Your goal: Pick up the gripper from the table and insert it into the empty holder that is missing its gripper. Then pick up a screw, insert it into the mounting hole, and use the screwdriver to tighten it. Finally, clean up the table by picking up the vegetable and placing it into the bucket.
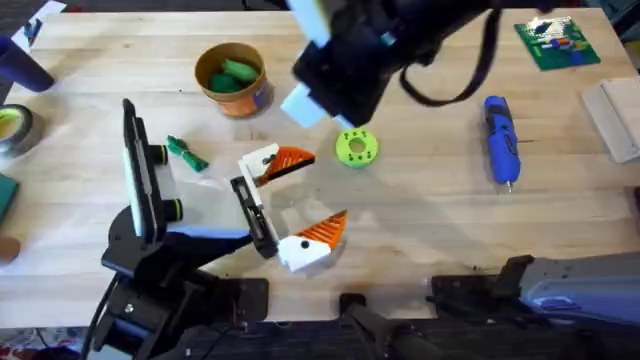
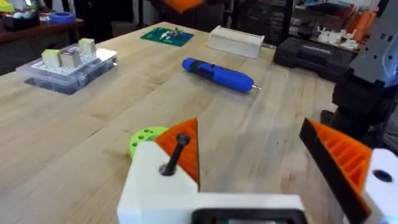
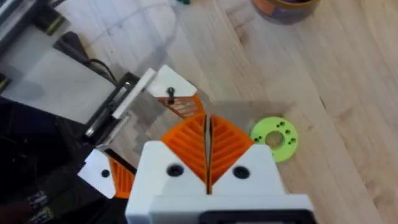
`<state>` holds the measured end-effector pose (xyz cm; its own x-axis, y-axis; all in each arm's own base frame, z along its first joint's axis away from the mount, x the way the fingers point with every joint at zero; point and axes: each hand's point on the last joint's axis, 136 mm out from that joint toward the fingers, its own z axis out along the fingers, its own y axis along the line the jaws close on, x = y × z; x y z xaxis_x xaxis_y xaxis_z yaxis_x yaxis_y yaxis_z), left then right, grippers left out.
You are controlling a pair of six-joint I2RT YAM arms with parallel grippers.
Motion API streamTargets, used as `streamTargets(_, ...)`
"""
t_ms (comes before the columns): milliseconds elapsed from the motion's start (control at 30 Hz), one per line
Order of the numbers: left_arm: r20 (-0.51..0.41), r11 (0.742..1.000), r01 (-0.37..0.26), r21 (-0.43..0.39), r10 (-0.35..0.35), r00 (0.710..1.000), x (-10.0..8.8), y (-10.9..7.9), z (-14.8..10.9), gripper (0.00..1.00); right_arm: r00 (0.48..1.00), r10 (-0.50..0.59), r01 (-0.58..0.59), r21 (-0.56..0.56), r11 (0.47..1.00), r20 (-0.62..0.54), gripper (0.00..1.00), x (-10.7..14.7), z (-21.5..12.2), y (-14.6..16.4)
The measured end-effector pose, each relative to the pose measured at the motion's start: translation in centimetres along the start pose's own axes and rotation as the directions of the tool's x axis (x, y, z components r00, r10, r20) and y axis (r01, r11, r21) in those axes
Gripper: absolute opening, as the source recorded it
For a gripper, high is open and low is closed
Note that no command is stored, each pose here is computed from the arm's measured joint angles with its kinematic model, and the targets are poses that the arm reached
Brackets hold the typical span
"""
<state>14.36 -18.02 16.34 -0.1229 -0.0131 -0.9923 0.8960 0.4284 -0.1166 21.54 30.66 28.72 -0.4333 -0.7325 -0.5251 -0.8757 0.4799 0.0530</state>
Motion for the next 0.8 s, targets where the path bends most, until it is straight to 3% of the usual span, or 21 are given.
streamTargets(200, 0.0, 1.0, 0.0, 0.0, 0.0, 1.0, 0.0, 0.0, 0.0, 0.992, 0.997, 0.069, -0.068, 0.035, 0.997, -0.03, 0.006, 1.4, -0.8, -2.5)
streamTargets(367, 0.0, 1.0, 0.0, 0.0, 0.0, 1.0, 0.0, 0.0, 0.0, 0.992, 0.997, 0.064, -0.064, 0.007, 0.998, -0.034, 0.013, 1.5, -0.8, -2.2)
streamTargets(400, 0.0, 1.0, 0.0, 0.0, 0.0, 1.0, 0.0, 0.0, 0.0, 0.992, 0.998, 0.057, -0.057, -0.011, 0.998, -0.032, 0.061, 1.4, -0.8, -1.9)
streamTargets(467, 0.0, 1.0, 0.0, 0.0, 0.0, 1.0, 0.0, 0.0, 0.0, 0.992, 0.998, 0.048, -0.049, -0.039, 0.998, -0.027, 0.256, 1.4, -0.8, -1.5)
streamTargets(600, 0.0, 1.0, 0.0, 0.0, 0.0, 1.0, 0.0, 0.0, 0.0, 0.992, 0.999, 0.033, -0.034, -0.067, 0.997, -0.022, 0.861, 1.2, -0.8, -1.0)
streamTargets(633, 0.0, 1.0, 0.0, 0.0, 0.0, 1.0, 0.0, 0.0, 0.0, 0.992, 0.999, 0.028, -0.03, -0.071, 0.997, -0.021, 0.961, 1.2, -0.8, -0.9)
streamTargets(800, 0.0, 1.0, 0.0, 0.0, 0.0, 1.0, 0.0, 0.0, 0.0, 0.992, 0.999, 0.027, -0.029, -0.088, 0.996, -0.021, 0.995, 1.3, -0.8, -0.6)
